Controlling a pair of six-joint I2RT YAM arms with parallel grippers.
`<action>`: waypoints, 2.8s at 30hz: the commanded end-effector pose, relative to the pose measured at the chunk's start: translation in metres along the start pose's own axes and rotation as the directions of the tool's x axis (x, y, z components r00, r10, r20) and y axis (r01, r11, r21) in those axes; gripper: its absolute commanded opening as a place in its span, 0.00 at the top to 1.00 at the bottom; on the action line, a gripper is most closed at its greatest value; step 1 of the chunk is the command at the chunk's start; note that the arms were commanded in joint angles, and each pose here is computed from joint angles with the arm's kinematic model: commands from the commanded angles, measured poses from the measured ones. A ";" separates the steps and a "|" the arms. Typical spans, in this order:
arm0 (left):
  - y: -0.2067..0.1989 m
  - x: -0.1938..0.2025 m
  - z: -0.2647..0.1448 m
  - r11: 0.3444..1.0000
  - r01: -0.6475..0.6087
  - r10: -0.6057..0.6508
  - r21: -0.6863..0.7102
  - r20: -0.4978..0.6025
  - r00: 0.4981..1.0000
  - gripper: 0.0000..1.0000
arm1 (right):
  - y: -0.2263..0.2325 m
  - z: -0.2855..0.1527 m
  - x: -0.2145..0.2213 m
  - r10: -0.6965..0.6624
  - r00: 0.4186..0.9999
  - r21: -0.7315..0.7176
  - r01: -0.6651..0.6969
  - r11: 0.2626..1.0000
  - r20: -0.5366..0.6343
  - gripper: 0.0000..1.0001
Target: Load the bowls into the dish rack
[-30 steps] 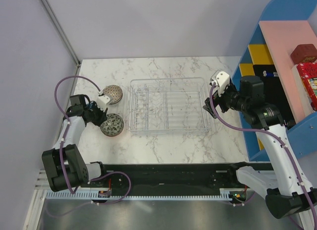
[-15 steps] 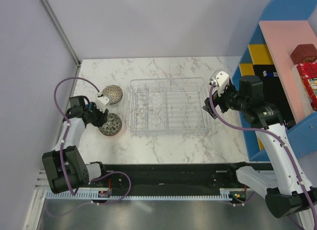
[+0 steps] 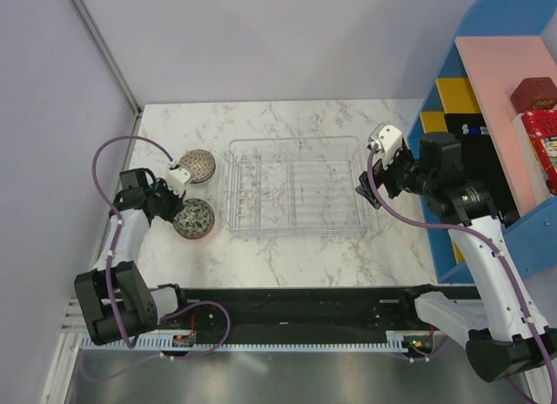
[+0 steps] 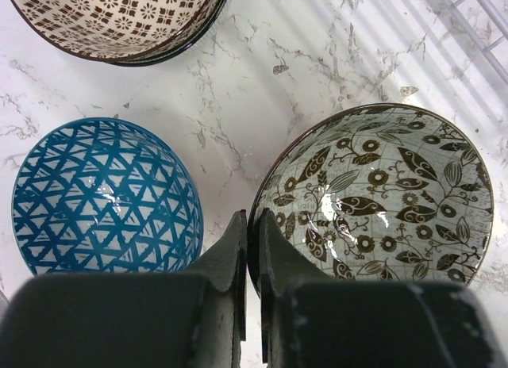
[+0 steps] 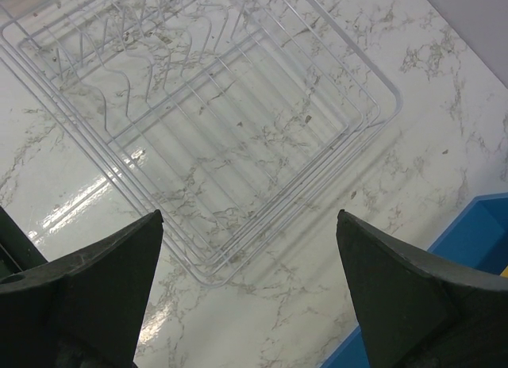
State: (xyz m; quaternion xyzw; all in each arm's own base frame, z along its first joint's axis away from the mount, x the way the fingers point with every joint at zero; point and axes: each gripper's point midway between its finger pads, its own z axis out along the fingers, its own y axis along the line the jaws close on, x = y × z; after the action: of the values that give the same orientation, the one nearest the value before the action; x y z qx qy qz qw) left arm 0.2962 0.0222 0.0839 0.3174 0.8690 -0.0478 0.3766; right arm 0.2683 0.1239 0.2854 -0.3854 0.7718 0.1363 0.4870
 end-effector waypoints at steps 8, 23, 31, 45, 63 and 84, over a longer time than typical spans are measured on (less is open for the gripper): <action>0.009 -0.034 -0.023 0.998 -0.008 0.015 -0.065 0.095 0.995 0.98 | 0.001 0.000 -0.020 0.012 0.999 -0.028 -0.011 1.000 0.044 0.03; -0.008 -0.088 -0.066 1.000 -0.031 0.031 -0.003 0.247 0.968 0.98 | 0.005 0.026 -0.041 0.151 0.986 -0.132 -0.141 0.981 0.066 0.02; -0.030 -0.157 -0.090 0.977 -0.022 -0.076 0.210 0.445 0.892 0.98 | 0.018 0.036 -0.087 0.318 0.923 -0.296 -0.248 0.922 0.216 0.02; -0.103 -0.258 -0.059 0.884 -0.236 -0.064 0.403 0.605 0.794 0.98 | 0.035 0.120 -0.088 0.673 0.735 -0.651 -0.551 0.522 -0.083 0.03; -0.143 -0.302 -0.015 0.760 -0.249 -0.165 0.600 0.550 0.819 0.98 | 0.068 0.158 -0.042 0.681 0.678 -0.668 -0.646 0.371 -0.277 0.04; -0.150 -0.298 -0.008 0.784 -0.254 -0.125 0.567 0.544 0.830 0.98 | 0.083 0.152 -0.052 0.658 0.694 -0.714 -0.616 0.333 -0.292 0.03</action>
State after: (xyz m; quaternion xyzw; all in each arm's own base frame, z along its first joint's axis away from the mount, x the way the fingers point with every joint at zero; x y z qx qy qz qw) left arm 0.3563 -0.2399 0.2430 0.4106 0.6716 -0.4092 0.4614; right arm 0.3271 0.2863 0.2279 -0.1854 0.7317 0.6274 0.1911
